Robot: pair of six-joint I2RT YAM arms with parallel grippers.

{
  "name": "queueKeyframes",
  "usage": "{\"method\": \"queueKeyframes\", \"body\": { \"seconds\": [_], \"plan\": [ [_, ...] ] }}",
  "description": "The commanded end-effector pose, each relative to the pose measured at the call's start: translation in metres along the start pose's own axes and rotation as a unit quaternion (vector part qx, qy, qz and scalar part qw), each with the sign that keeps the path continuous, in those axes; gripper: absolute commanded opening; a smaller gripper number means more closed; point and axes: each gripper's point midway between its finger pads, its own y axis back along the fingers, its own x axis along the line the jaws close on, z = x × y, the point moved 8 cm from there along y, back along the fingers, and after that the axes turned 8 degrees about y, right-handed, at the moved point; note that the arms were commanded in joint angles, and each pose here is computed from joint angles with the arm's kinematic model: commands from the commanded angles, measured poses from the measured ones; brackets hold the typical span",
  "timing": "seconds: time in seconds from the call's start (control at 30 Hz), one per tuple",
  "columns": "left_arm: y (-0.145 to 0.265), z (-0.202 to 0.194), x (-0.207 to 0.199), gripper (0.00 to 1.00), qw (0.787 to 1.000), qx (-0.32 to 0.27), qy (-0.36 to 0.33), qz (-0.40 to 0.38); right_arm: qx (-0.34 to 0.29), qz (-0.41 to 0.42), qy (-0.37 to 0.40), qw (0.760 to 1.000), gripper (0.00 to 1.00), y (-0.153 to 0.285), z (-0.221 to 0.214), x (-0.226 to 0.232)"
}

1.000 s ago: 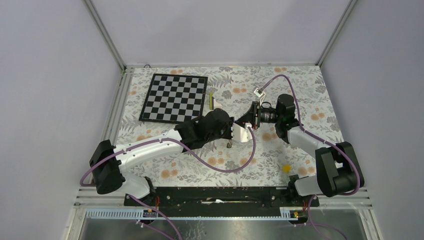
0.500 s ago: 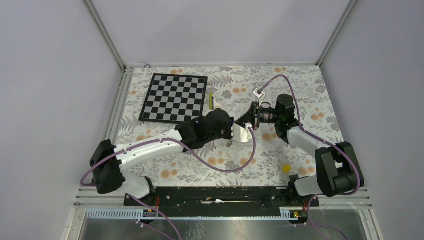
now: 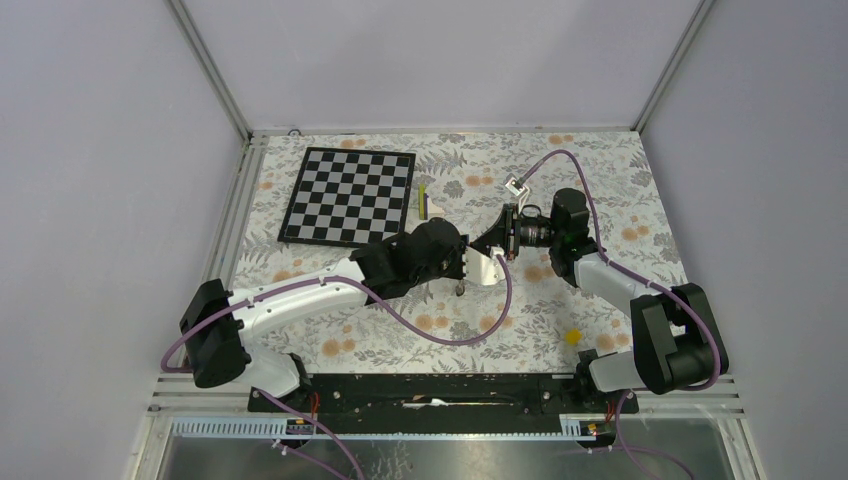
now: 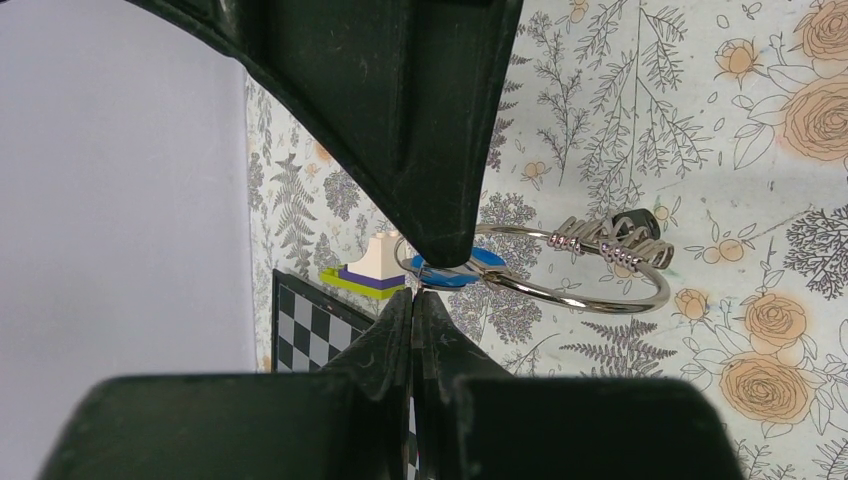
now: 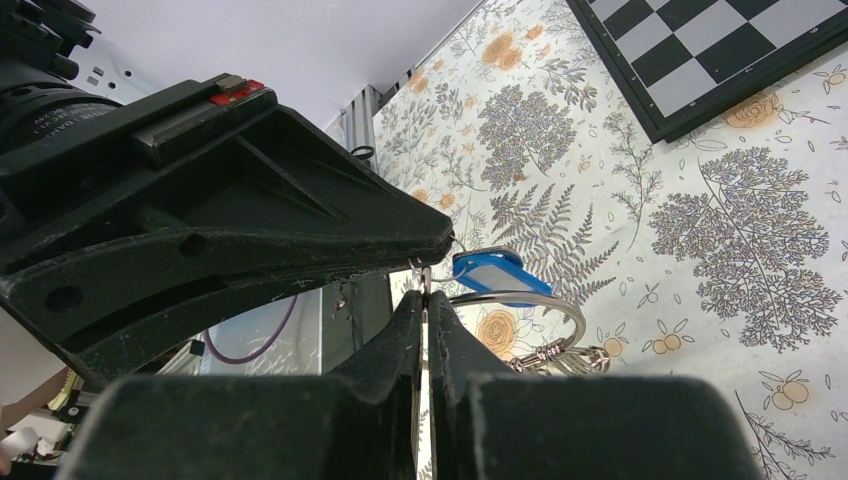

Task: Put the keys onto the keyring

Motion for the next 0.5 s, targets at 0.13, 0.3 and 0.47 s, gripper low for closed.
{"method": "queueKeyframes", "body": {
  "seconds": [0.13,0.3,0.47],
  "plan": [
    [0.0008,0.0244,0.0114,0.00,0.999,-0.045,0.002,0.024,0.006,0.022,0.029,0.999,0.00,-0.0070,0.0084,0.0064],
    [0.0009,0.0250,0.0108,0.00,0.999,-0.045,0.002,0.024,0.007,0.020,0.034,0.999,0.00,-0.0069,0.0087,0.0065],
    [0.0005,0.0264,0.0114,0.00,0.999,-0.046,0.003,0.025,0.009,0.020,0.032,0.999,0.00,-0.0076,0.0081,0.0055]
  ]
}}
